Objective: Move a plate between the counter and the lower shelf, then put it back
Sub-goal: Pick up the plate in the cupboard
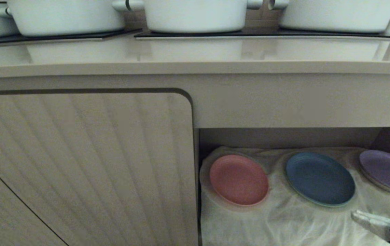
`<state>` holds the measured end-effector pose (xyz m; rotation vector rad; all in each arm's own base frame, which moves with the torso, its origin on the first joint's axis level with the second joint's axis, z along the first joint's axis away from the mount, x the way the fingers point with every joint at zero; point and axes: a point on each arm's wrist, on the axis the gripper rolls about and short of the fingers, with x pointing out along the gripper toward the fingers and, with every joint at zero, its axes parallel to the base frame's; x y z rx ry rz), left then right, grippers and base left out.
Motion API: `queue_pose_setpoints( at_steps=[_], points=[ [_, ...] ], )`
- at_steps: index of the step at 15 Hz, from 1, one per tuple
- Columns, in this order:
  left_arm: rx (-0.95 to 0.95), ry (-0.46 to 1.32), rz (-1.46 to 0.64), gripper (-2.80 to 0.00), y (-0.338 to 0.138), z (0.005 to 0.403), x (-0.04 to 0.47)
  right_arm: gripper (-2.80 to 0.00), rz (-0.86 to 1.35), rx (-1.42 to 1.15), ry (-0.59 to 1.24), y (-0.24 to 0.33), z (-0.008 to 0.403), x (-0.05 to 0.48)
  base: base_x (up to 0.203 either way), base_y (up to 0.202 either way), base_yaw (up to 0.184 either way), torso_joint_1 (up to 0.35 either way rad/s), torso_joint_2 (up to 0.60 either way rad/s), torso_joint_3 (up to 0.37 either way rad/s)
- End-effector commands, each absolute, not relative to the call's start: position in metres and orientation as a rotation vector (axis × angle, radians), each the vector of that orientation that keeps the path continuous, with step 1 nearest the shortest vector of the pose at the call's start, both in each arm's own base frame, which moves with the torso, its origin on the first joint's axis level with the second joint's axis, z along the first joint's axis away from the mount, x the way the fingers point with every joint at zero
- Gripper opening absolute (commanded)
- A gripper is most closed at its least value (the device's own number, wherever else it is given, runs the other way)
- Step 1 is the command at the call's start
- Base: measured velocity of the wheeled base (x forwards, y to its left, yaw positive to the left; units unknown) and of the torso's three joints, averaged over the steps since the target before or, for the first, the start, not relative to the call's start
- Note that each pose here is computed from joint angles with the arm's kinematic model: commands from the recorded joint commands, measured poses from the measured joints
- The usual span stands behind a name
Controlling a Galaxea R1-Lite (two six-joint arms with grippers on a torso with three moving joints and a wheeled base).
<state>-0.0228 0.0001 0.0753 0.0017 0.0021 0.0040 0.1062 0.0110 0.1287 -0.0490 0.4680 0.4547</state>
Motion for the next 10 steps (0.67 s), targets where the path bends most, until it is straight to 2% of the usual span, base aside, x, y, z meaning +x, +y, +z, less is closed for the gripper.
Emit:
queue_pose_setpoints(
  at_steps=[1, 10],
  points=[
    [0.002, 0.002, 0.005, -2.80, 0.000, 0.075, -0.023, -2.80, 0.467, -0.035, 0.538, 0.012, 0.124, 0.122, 0.000, 0.000, 0.000, 0.000, 0.00, 0.000],
    [0.002, 0.002, 0.005, -2.80, 0.000, 0.075, -0.023, -2.80, 0.567, -0.004, 0.704, 0.031, 0.109, 0.156, 0.000, 0.000, 0.000, 0.000, 0.00, 0.000]
  ],
)
